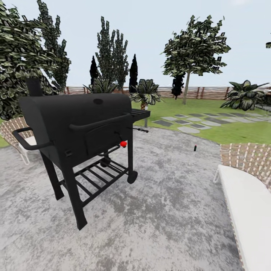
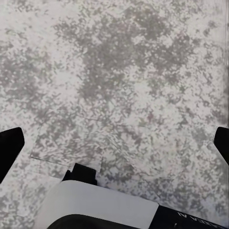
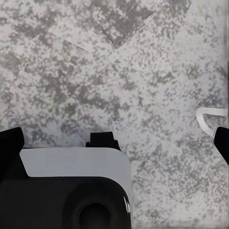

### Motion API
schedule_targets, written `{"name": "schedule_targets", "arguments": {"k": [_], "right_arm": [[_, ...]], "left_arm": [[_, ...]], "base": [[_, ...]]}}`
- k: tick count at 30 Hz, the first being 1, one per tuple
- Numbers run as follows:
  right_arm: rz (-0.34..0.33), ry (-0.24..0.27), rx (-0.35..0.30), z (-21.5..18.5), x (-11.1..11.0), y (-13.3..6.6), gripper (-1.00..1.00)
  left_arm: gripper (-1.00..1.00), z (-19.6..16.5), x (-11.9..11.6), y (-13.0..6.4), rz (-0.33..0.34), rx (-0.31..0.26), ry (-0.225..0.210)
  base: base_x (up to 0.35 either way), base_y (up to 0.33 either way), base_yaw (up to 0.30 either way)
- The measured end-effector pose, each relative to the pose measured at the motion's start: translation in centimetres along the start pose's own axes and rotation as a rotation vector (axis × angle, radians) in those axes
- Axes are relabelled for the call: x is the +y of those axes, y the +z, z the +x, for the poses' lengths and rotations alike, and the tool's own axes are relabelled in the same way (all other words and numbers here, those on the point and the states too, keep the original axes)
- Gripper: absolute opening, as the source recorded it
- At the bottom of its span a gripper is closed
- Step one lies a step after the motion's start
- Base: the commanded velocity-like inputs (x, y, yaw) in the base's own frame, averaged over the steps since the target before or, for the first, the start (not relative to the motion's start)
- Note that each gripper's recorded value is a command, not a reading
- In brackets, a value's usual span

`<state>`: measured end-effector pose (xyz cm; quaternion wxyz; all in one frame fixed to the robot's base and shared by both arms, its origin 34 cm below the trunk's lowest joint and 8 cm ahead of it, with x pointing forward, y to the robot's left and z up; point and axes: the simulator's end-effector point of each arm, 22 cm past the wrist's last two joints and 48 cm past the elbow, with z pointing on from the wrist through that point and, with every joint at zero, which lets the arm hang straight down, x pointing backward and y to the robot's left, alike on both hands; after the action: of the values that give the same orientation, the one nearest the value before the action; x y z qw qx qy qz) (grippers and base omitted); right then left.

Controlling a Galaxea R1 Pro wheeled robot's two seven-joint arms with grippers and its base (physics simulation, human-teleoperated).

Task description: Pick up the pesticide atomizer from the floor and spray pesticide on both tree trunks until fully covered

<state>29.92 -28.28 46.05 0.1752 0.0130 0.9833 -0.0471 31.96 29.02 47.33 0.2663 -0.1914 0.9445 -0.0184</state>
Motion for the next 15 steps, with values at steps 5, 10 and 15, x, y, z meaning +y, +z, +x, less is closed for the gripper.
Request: {"name": "schedule_targets", "arguments": {"k": [5, 10, 15], "right_arm": [[0.000, 0.000, 0.000, 0.00, -0.02, 0.00, 1.00], [-0.001, 0.000, 0.000, 0.00, 0.05, 0.00, 1.00], [-0.001, 0.000, 0.000, 0.00, 0.10, -0.02, 1.00]], "left_arm": [[1.00, 0.00, 0.00, 0.00, 0.000, 0.000, 0.000], [1.00, 0.00, -0.01, 0.00, 0.000, 0.000, 0.000], [1.00, 0.00, 0.00, -0.01, 0.000, 0.000, 0.000]], "base": [[0.000, 0.000, -0.285], [0.000, 0.000, -0.284], [0.097, 0.000, -0.195]]}}
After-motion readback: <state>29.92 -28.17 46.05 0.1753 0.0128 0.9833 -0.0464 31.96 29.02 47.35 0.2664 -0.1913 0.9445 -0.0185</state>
